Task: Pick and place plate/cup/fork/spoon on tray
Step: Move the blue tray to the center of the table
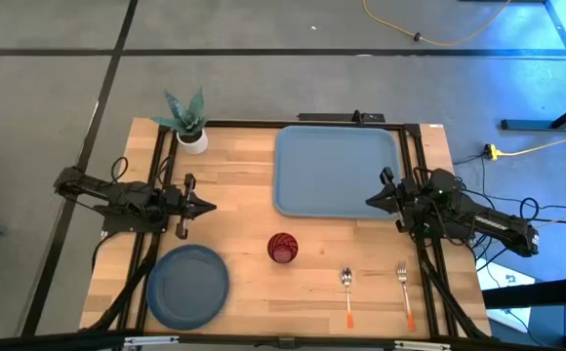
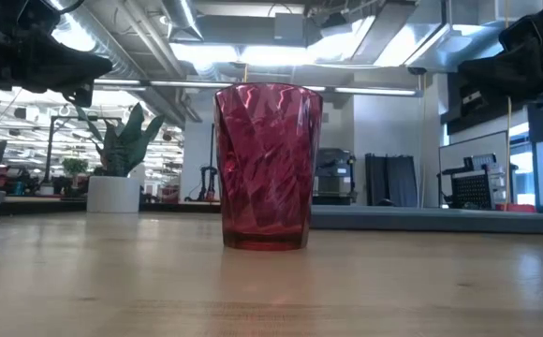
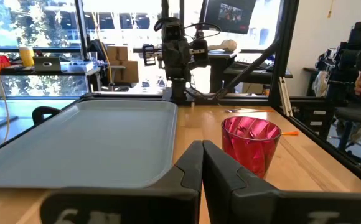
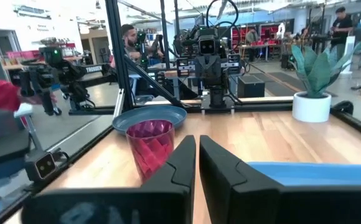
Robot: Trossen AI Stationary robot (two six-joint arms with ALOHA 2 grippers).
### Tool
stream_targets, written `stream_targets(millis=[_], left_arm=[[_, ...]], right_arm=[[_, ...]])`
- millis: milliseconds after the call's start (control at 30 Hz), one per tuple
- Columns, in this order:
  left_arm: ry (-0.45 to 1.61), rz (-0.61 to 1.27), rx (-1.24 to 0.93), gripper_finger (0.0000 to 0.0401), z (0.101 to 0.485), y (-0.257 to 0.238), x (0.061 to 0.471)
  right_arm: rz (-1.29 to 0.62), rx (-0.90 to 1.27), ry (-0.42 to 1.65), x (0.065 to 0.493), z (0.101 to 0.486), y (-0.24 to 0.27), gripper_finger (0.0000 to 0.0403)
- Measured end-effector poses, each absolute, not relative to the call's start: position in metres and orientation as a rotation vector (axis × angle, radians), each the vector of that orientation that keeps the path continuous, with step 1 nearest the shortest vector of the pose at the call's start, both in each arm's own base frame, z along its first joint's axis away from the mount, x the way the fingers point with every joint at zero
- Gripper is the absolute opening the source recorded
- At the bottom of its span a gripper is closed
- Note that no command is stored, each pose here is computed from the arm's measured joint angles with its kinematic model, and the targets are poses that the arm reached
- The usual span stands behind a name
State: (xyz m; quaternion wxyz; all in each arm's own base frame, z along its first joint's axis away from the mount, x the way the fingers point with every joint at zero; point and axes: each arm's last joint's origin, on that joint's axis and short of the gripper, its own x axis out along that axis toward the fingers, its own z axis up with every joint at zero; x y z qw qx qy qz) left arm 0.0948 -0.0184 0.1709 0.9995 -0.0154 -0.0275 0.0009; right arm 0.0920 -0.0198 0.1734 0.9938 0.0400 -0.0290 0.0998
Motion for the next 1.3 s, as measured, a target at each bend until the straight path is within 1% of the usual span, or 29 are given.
stream_targets(millis=[167, 267, 367, 467, 600, 767, 933, 1000, 1100, 1200, 1300], left_arm=[[-0.055, 0.002, -0.035, 0.0000, 0.171, -0.018, 0.095], [-0.065, 0.062, 0.005, 0.0000, 0.172, -0.017, 0.095], [-0.086, 0.110, -0.038, 0.0000, 0.176, -0.015, 0.094], [-0.115, 0.173, -0.093, 0.0000, 0.187, -0.013, 0.091], [-0.080, 0.227, -0.074, 0.0000, 0.207, -0.010, 0.086], [0.084, 0.270, -0.035, 0.0000, 0.234, -0.008, 0.085], [0.186, 0.393, 0.017, 0.0000, 0.274, -0.007, 0.101], [0.241, 0.437, 0.039, 0.0000, 0.291, -0.006, 0.113], [0.389, 0.484, 0.063, 0.0000, 0.304, -0.001, 0.134], [0.488, 0.551, 0.015, 0.0000, 0.318, 0.010, 0.163], [0.609, 0.545, -0.075, 0.0000, 0.327, 0.028, 0.185]], right_arm=[[0.197, 0.032, -0.063, 0.092, 0.173, -0.020, 0.0025], [0.176, 0.046, -0.064, 0.092, 0.173, -0.020, 0.0025], [0.151, 0.057, -0.071, 0.092, 0.174, -0.021, 0.0025], [0.090, 0.062, -0.074, 0.092, 0.174, -0.023, 0.0025], [-0.014, 0.058, -0.082, 0.092, 0.178, -0.026, 0.0025], [-0.048, 0.026, -0.058, 0.089, 0.187, -0.025, 0.0025], [-0.083, 0.037, -0.029, 0.086, 0.194, -0.025, 0.0025], [-0.083, 0.035, -0.036, 0.085, 0.196, -0.025, 0.0025], [-0.083, 0.034, -0.038, 0.085, 0.197, -0.025, 0.0025], [-0.083, 0.037, -0.036, 0.085, 0.197, -0.025, 0.0025], [-0.083, 0.038, -0.030, 0.085, 0.196, -0.025, 0.0025]])
